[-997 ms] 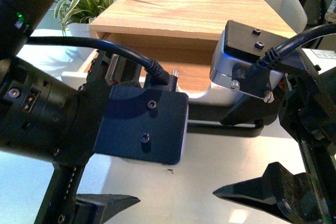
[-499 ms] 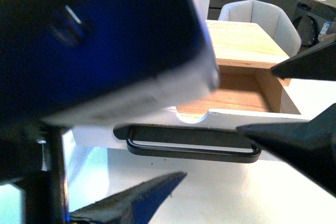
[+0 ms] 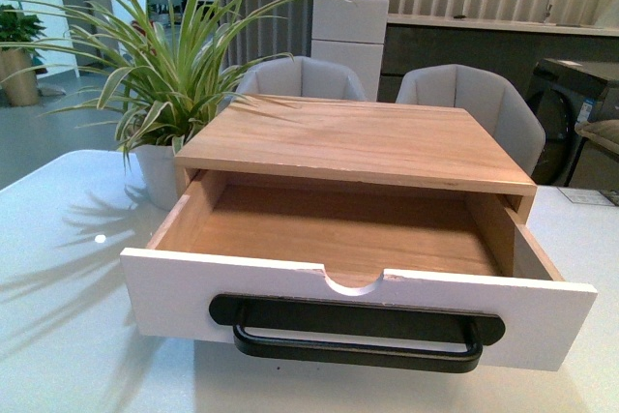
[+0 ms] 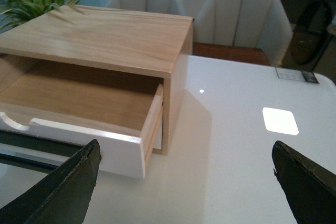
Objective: Pull drawer
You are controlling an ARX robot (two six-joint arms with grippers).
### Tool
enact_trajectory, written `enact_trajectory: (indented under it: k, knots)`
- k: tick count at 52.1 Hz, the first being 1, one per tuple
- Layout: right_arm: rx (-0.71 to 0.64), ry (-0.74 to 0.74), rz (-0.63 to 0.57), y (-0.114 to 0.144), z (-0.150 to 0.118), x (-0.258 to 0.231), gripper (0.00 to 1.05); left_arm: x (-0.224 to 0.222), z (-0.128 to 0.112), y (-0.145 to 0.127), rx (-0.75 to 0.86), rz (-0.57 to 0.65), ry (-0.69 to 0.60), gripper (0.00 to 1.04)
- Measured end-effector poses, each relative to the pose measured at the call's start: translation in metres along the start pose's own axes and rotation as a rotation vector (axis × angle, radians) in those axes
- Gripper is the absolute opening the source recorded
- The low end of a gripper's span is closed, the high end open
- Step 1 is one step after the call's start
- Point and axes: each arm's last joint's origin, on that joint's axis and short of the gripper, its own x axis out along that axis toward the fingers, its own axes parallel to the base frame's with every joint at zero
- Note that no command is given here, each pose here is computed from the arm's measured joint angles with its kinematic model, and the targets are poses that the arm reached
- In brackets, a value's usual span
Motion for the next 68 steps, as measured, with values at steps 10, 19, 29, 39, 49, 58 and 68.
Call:
enact_trajectory:
  k: [10, 19, 29, 39, 49, 58, 68]
  knots:
    - [0.115, -0.066, -0.104, 0.000, -0.016, -0.027, 0.96, -0.029, -0.019, 0.014, -0.194, 0.138, -0.005, 0.97]
    - [0.116, -0.091, -0.105, -0.002, -0.017, -0.028, 0.88, -0.032, -0.023, 0.015, -0.203, 0.272, 0.020, 0.84]
    - [0.096, -0.087, -0.134, -0.003, -0.037, -0.026, 0.44, -0.036, -0.039, 0.025, -0.194, 0.324, 0.028, 0.39]
    - [0.095, -0.085, -0.136, -0.002, -0.047, -0.025, 0.11, -0.036, -0.047, 0.023, -0.194, 0.313, 0.032, 0.06]
    - [0.092, -0.086, -0.136, -0.002, -0.053, -0.025, 0.02, -0.036, -0.052, 0.022, -0.193, 0.313, 0.034, 0.03]
    - [0.092, -0.087, -0.137, -0.002, -0.057, -0.024, 0.02, -0.037, -0.059, 0.021, -0.191, 0.314, 0.025, 0.03]
    - [0.090, -0.116, -0.137, -0.001, -0.060, -0.025, 0.02, -0.037, -0.063, 0.020, -0.191, 0.314, 0.024, 0.03]
